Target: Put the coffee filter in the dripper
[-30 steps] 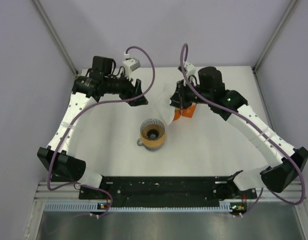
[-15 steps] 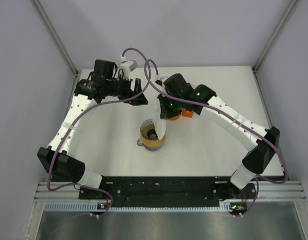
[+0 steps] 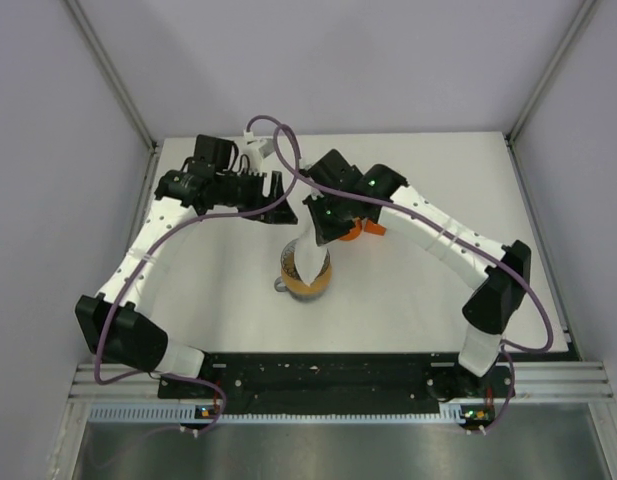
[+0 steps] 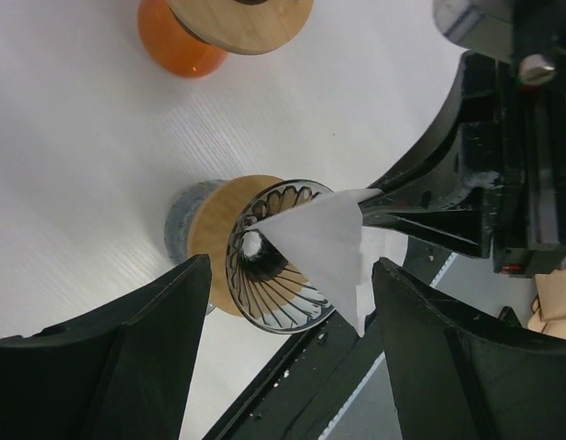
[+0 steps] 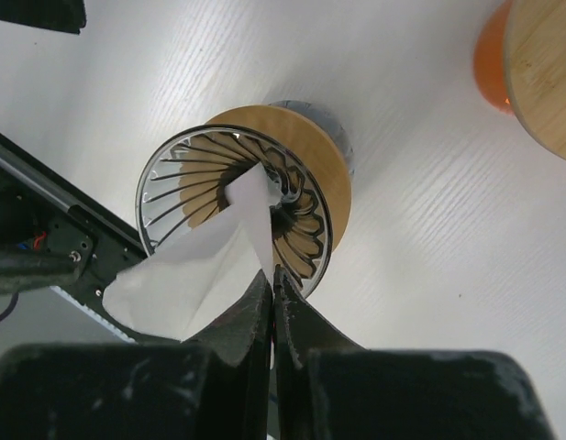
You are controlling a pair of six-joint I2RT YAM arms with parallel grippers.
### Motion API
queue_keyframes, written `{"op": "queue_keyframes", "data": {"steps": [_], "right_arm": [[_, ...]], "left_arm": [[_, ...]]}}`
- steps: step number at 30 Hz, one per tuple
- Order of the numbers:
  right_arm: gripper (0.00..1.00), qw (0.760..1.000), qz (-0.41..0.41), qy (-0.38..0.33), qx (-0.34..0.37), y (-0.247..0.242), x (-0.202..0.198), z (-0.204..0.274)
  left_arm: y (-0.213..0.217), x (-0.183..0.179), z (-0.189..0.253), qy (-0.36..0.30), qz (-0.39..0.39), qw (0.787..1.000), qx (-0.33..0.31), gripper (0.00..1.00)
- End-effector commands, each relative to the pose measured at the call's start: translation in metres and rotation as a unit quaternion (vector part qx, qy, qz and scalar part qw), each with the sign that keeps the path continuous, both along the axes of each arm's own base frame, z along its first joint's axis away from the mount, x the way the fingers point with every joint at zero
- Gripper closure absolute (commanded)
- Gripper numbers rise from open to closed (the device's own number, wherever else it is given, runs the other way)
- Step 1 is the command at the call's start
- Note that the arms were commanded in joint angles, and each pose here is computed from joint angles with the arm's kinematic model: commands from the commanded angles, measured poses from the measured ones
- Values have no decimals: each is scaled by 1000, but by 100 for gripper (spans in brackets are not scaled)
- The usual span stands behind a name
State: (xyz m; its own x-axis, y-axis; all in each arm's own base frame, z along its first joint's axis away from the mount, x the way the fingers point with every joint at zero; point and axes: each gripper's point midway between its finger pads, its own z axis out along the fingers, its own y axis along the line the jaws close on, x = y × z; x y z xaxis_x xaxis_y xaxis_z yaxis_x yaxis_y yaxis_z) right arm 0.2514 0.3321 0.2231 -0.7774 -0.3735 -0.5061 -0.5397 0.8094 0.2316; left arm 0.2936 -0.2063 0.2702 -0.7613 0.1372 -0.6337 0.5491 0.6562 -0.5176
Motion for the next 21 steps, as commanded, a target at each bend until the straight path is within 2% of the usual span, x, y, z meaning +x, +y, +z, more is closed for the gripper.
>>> {"op": "queue_keyframes", "data": {"steps": [1, 13, 15, 21], "right_arm": [[100, 1000, 11, -5, -3, 12, 2, -1], [100, 1000, 13, 2, -2, 23, 9, -8], [100, 1000, 11, 0, -2, 23, 10, -7], [100, 1000, 10, -2, -6, 19, 8, -7]], "left_arm": [[-10, -12, 14, -15, -31, 999, -41, 23], [-5, -28, -30, -4, -55, 998, 26, 28], [-9, -32, -38, 0, -65, 997, 37, 33], [-5, -25, -52, -7, -66, 995, 77, 60]]}}
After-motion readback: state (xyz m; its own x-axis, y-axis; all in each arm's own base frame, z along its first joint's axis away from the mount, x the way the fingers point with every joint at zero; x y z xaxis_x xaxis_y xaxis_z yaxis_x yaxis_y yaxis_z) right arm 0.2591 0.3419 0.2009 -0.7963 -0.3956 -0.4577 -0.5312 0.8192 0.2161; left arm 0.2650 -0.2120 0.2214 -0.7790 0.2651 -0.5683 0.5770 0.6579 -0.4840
